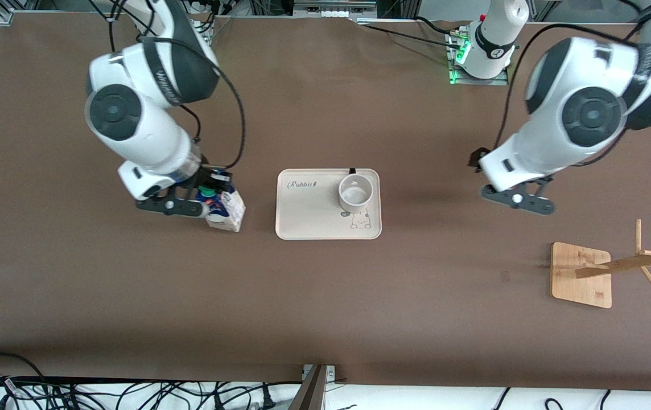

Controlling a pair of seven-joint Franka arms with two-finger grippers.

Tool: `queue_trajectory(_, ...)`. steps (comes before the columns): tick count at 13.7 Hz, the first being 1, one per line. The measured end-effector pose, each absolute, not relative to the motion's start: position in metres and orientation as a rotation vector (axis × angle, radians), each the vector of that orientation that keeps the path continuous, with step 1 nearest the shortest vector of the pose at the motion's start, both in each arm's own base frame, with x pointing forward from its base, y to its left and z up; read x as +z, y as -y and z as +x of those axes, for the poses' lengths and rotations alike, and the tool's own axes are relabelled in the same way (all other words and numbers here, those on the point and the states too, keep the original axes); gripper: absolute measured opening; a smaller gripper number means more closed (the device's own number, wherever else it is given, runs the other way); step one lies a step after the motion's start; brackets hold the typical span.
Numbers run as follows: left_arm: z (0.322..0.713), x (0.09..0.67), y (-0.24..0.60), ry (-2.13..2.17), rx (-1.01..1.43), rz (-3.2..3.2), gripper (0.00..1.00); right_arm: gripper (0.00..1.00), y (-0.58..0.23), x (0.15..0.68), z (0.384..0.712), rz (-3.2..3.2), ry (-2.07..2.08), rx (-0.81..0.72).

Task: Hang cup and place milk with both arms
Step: 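Lift the carton with the right gripper while the left gripper reaches the mug, then lower the left gripper into the white mug's rim and grasp it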

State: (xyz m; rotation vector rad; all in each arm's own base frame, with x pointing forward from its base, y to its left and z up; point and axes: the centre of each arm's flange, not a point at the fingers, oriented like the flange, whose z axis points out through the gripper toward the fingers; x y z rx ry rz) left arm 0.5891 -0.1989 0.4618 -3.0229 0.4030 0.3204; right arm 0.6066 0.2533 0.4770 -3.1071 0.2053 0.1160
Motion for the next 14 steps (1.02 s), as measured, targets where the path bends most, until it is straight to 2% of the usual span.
queue_trajectory(3, 0.572, 0.417, 0.300, -0.302, 0.267, -3.063, 1.00, 0.37, -0.220, 0.504, 0.608, -3.100, -0.243, 0.100)
queue_trajectory(6, 0.535, 0.395, 0.383, -0.194, 0.220, -3.065, 1.00, 0.36, -0.198, 0.505, 0.606, -3.118, -0.272, 0.173)
queue_trajectory(11, 0.519, 0.381, 0.416, -0.302, 0.198, -3.068, 1.00, 0.36, -0.121, 0.519, 0.597, -3.131, -0.126, 0.364)
queue_trajectory(14, 0.517, 0.371, 0.424, -0.467, 0.186, -3.055, 1.00, 0.36, -0.106, 0.521, 0.595, -3.125, -0.111, 0.388)
